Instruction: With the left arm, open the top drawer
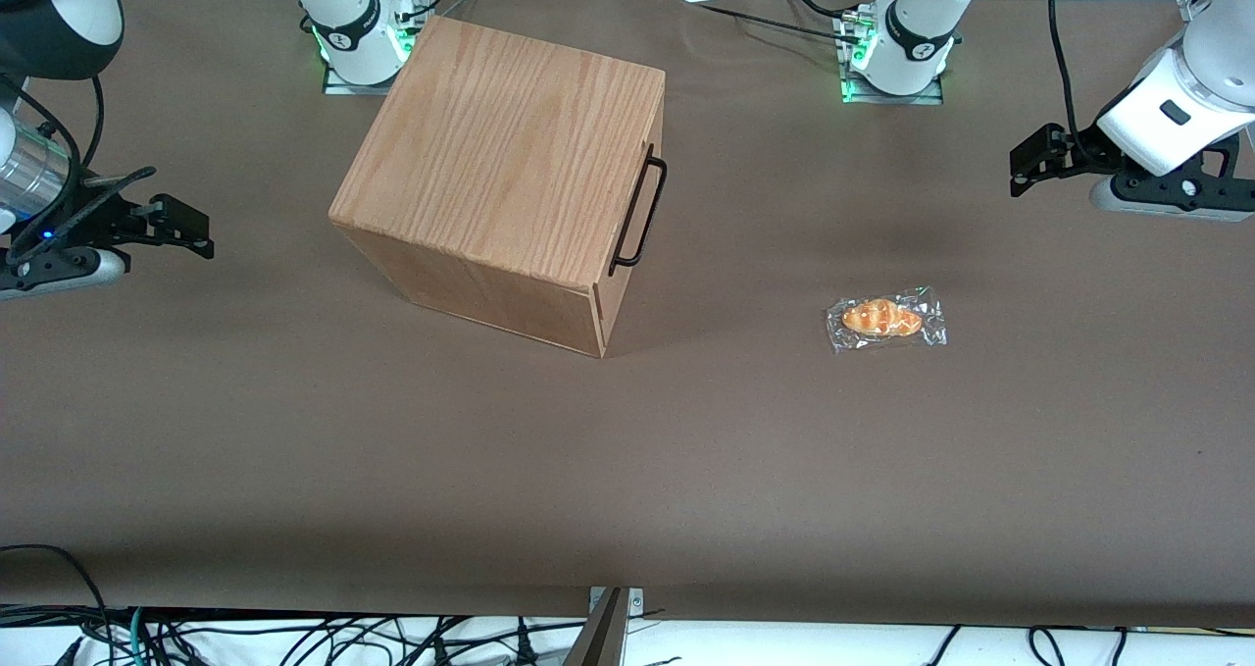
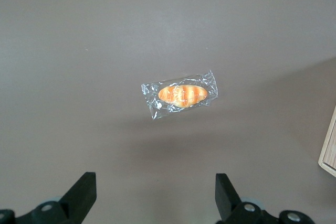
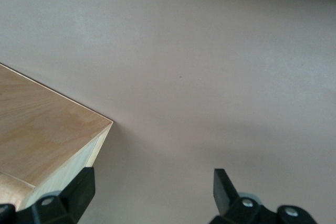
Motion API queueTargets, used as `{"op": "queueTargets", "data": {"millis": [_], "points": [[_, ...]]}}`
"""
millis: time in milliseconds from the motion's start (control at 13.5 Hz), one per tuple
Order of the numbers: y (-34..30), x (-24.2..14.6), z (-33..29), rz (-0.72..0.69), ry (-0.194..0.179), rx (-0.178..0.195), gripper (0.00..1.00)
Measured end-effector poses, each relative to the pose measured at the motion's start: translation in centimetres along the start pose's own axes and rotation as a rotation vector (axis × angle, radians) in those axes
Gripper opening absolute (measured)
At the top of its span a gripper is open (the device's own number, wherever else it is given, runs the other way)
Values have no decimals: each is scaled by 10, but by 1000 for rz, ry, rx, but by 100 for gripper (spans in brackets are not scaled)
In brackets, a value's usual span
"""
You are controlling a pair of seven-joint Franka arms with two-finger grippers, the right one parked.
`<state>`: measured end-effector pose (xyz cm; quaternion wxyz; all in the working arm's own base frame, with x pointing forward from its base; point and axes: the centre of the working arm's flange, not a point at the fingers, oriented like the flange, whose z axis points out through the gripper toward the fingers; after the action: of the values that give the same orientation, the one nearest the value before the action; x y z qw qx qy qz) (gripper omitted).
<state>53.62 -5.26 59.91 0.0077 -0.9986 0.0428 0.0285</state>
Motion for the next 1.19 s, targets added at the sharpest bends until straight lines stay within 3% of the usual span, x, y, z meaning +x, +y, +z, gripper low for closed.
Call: {"op": "queueTargets", "data": {"millis": [1185], "points": [[0, 0, 2, 0, -11, 0, 100]]}}
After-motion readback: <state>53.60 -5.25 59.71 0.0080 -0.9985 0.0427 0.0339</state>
